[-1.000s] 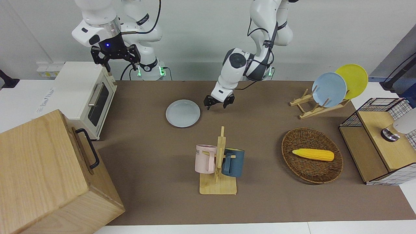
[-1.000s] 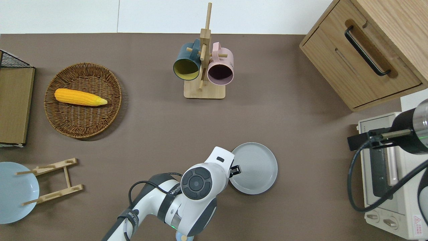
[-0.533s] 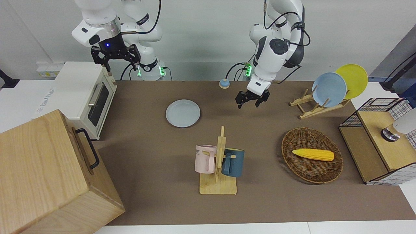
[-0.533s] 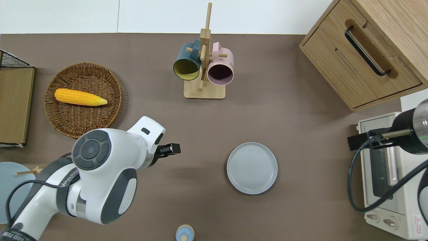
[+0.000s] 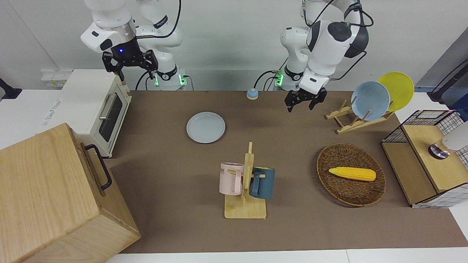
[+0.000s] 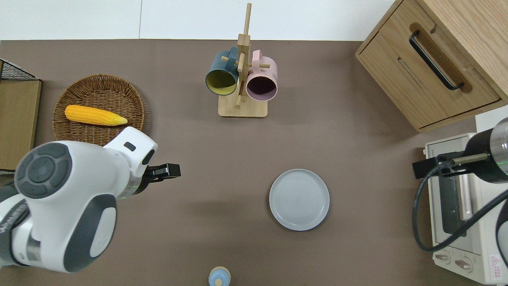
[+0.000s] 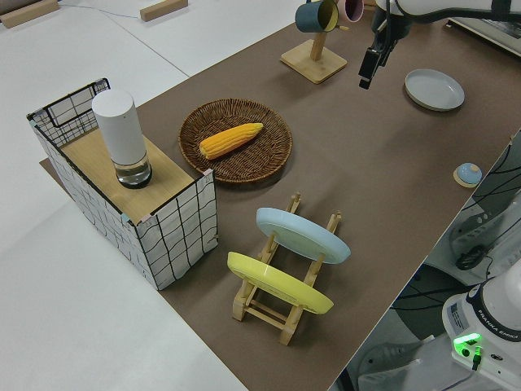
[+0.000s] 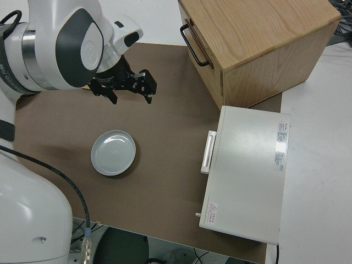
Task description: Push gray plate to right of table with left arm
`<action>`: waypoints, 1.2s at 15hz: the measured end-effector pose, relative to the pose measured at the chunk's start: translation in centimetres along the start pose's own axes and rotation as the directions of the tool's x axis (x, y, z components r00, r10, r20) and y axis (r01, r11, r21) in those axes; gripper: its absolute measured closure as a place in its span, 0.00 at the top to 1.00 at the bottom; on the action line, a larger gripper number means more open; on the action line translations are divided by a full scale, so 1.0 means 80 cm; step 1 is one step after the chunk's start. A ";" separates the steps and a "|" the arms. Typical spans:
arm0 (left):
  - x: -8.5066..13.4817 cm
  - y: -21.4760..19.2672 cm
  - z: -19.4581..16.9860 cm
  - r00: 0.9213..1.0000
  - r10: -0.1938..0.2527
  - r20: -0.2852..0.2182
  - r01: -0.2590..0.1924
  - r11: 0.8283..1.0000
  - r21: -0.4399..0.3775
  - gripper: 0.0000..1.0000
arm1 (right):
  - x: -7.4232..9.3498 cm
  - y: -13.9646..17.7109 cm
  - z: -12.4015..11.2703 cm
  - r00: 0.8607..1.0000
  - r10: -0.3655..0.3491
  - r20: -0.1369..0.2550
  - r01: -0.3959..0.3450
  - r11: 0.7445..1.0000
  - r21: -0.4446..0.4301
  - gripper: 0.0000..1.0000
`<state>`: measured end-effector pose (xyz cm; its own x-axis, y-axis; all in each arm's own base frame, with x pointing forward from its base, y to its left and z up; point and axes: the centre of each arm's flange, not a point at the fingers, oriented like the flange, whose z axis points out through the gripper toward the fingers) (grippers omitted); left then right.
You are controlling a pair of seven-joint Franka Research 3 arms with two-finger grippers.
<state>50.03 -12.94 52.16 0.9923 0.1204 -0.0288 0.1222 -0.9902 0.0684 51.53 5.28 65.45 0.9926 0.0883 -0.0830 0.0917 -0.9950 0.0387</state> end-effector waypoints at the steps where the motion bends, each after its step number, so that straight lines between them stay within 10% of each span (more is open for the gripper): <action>1: 0.002 -0.011 -0.021 1.000 0.002 0.010 -0.002 1.000 0.003 1.00 | 0.000 0.000 0.000 1.000 0.000 0.000 0.000 1.000 0.000 1.00; 11: -0.004 -0.073 -0.144 0.998 -0.042 0.052 0.040 0.999 0.031 1.00 | 0.000 0.000 0.000 1.000 0.000 0.000 0.000 1.000 0.000 1.00; 18: -0.003 -0.075 -0.150 0.998 -0.046 0.048 0.045 0.999 0.030 1.00 | 0.000 0.000 0.000 1.000 0.000 0.000 0.000 1.000 0.000 1.00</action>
